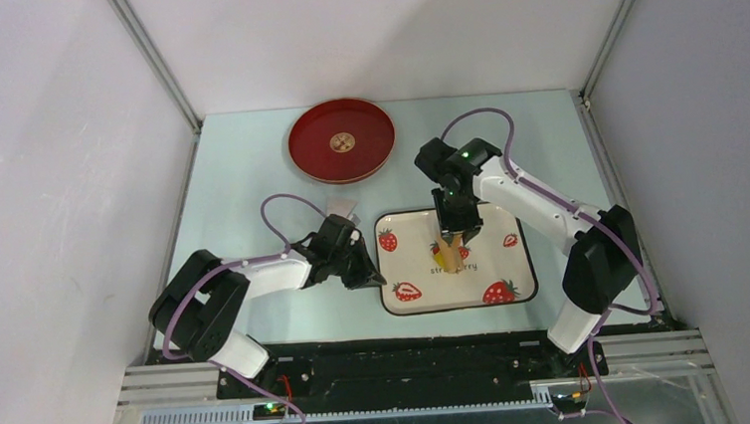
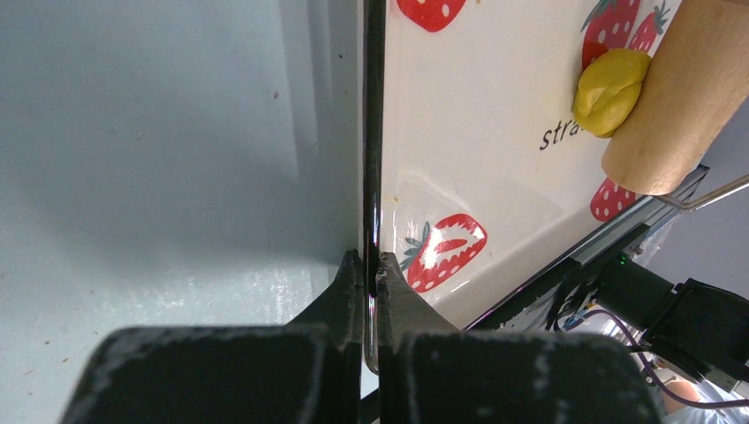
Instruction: Roll out the dumpling wrappers from the dough
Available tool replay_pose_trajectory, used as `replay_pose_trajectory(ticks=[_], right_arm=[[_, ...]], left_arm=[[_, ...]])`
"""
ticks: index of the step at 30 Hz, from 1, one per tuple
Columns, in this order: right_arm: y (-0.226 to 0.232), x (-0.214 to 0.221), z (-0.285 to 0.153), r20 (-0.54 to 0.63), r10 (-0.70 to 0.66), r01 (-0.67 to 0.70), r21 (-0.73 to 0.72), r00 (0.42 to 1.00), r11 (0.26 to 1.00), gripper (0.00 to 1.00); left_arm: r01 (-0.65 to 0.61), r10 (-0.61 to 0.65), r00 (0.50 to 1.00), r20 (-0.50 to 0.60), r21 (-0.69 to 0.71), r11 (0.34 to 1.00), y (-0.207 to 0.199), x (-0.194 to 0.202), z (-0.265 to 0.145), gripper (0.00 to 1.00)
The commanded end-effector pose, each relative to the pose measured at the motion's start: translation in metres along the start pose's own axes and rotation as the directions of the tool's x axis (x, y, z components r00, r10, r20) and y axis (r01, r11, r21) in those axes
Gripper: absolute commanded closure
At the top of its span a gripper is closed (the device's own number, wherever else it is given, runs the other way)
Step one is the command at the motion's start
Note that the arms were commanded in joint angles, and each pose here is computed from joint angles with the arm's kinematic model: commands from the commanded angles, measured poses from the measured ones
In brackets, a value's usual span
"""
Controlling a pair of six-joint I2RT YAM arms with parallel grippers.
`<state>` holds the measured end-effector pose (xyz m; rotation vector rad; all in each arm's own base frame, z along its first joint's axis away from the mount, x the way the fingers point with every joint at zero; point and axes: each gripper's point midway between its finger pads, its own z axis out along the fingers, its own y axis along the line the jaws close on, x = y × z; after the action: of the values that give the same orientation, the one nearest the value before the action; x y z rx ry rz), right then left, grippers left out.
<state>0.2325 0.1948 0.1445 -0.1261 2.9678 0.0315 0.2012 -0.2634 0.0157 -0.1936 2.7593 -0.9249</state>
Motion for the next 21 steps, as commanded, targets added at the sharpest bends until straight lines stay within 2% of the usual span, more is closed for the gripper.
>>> replay_pose_trajectory(ticks=[1, 21], right_arm=[[0.008, -0.001, 0.010, 0.006, 0.009, -0.009, -0.024, 1.000, 1.000, 1.00], [0.045, 0.013, 0.017, -0.032, -0.024, 0.020, -0.130, 0.999, 0.991, 1.00]], left_arm=[[0.011, -0.016, 0.999, -0.041, -0.129, 0.992, 0.035, 0.018, 0.006, 1.00], [0.011, -0.016, 0.999, -0.041, -0.129, 0.992, 0.035, 0.018, 0.006, 1.00]])
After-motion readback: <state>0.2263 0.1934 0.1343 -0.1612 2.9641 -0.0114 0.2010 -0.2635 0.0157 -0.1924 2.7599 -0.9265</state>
